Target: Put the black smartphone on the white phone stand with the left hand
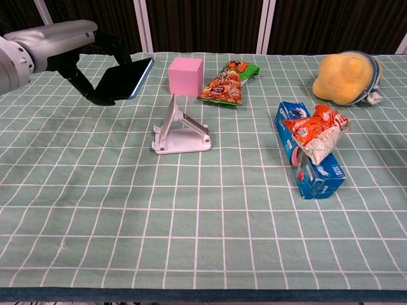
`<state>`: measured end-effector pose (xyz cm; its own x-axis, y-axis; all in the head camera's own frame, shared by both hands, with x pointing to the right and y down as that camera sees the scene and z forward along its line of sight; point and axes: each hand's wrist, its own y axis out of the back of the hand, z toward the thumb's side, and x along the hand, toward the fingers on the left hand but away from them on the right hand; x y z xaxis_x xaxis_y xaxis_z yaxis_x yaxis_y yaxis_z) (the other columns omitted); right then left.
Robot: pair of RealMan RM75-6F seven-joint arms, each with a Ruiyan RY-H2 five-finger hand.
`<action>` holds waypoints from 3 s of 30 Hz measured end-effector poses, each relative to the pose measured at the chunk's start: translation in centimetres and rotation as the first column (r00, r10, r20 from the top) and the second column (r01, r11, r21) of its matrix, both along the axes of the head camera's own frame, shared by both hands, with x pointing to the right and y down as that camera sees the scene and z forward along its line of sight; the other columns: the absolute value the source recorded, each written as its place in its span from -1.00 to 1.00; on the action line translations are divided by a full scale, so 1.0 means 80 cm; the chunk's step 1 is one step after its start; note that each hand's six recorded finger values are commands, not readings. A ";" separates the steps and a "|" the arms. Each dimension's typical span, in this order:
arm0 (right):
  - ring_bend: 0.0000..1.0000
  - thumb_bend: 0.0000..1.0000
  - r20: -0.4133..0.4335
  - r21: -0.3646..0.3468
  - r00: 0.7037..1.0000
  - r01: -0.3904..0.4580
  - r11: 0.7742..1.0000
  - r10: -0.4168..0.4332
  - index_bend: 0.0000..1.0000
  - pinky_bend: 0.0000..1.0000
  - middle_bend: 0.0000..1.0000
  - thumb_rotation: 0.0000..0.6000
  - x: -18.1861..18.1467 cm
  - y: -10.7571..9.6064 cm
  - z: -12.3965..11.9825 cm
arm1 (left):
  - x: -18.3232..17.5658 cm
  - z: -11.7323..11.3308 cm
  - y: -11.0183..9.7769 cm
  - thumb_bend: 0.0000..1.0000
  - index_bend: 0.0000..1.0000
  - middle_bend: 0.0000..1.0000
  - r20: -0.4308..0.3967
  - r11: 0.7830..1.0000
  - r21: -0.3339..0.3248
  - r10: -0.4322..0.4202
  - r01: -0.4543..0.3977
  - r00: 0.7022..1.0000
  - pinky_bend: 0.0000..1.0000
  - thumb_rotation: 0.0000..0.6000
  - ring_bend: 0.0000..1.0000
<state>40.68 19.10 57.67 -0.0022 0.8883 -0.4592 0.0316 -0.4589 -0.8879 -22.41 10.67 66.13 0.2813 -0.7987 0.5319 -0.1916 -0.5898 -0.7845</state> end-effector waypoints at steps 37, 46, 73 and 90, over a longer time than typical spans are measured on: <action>-1.00 -0.26 0.002 -0.001 1.000 -0.002 1.000 0.002 -1.00 -0.72 -1.00 1.00 0.000 0.000 0.000 | 0.061 0.030 0.019 -0.02 0.17 0.27 -0.304 0.742 -0.554 -0.602 0.377 0.739 -1.00 1.00 -0.71; -1.00 -0.26 0.002 -0.001 1.000 -0.002 1.000 0.002 -0.99 -0.72 -1.00 1.00 0.000 0.000 0.000 | 0.056 0.039 0.017 -0.03 0.17 0.27 -0.290 0.721 -0.576 -0.620 0.385 0.729 -1.00 1.00 -0.72; -1.00 -0.26 0.000 0.001 1.000 -0.002 1.000 0.002 -1.00 -0.72 -1.00 1.00 0.000 0.000 0.000 | 0.055 0.053 0.017 -0.03 0.17 0.27 -0.290 0.705 -0.609 -0.625 0.364 0.725 -1.00 1.00 -0.72; -1.00 -0.26 -0.001 0.001 1.000 -0.002 1.000 0.002 -0.99 -0.72 -1.00 1.00 0.000 0.000 0.000 | 0.053 0.058 0.021 -0.04 0.12 0.23 -0.280 0.709 -0.609 -0.611 0.355 0.740 -1.00 1.00 -0.71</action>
